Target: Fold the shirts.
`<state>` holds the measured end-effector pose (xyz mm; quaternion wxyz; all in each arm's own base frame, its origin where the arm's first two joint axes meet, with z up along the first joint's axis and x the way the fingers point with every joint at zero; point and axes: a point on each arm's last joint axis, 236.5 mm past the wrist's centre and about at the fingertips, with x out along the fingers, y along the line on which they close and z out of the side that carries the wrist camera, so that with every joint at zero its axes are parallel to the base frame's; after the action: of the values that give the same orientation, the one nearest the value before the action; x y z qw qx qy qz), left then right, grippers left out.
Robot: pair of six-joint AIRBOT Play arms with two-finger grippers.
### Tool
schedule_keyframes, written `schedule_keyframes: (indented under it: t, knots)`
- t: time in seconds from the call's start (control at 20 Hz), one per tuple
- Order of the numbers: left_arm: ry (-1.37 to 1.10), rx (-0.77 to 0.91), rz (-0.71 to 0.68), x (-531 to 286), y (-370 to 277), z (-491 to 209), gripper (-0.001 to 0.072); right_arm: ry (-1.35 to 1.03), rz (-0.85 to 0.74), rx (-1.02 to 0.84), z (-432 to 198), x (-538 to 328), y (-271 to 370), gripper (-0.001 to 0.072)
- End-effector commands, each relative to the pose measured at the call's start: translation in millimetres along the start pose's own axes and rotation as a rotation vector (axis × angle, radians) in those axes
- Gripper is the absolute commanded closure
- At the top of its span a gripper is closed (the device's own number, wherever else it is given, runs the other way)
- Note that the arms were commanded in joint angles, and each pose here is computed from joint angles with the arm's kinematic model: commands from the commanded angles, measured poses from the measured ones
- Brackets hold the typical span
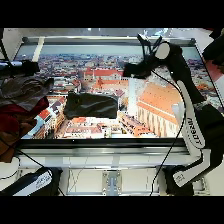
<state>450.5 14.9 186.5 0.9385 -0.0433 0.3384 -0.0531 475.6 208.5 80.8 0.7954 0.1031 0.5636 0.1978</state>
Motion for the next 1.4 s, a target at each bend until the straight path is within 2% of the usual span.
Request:
schedule_keyframes:
  t: [0.0,0.15,0.3,0.6,0.95,1.1,1.25,1.3,1.35]
  knots:
    - [0.017,-0.003,-0.001,1.7,0.8,-4.6,0.0698,0.274,0.049,0.200,-63.7,39.2,-59.3,0.0142]
    - [0.031,-0.004,-0.004,2.9,0.7,-8.0,0.0698,0.263,0.289,0.316,-68.6,100.3,-34.0,0.0148]
    - [0.031,-0.004,-0.004,2.9,0.8,-8.0,0.0699,0.260,0.433,0.359,-66.6,134.9,-5.1,0.0161]
    - [0.033,0.001,-0.004,2.8,0.7,-8.6,0.0699,0.312,0.402,0.319,-94.3,179.5,22.5,0.0168]
    - [0.046,0.004,-0.007,2.8,0.0,-11.8,0.0699,0.356,0.402,0.296,-91.5,159.8,9.6,0.0168]
    - [0.049,0.004,-0.008,2.8,-0.2,-12.3,0.0698,0.462,0.349,0.222,-124.3,166.4,16.0,0.0168]
    - [0.057,0.004,-0.010,2.7,-0.7,-14.3,0.0698,0.444,0.296,0.200,-126.2,176.3,14.8,0.0168]
    - [0.057,0.004,-0.010,2.7,-0.7,-14.2,0.0699,0.422,0.306,0.205,-121.6,178.9,19.9,0.0173]
    - [0.057,0.004,-0.010,2.7,-0.7,-14.3,0.0699,0.406,0.327,0.211,-118.4,180.6,28.7,0.0247]
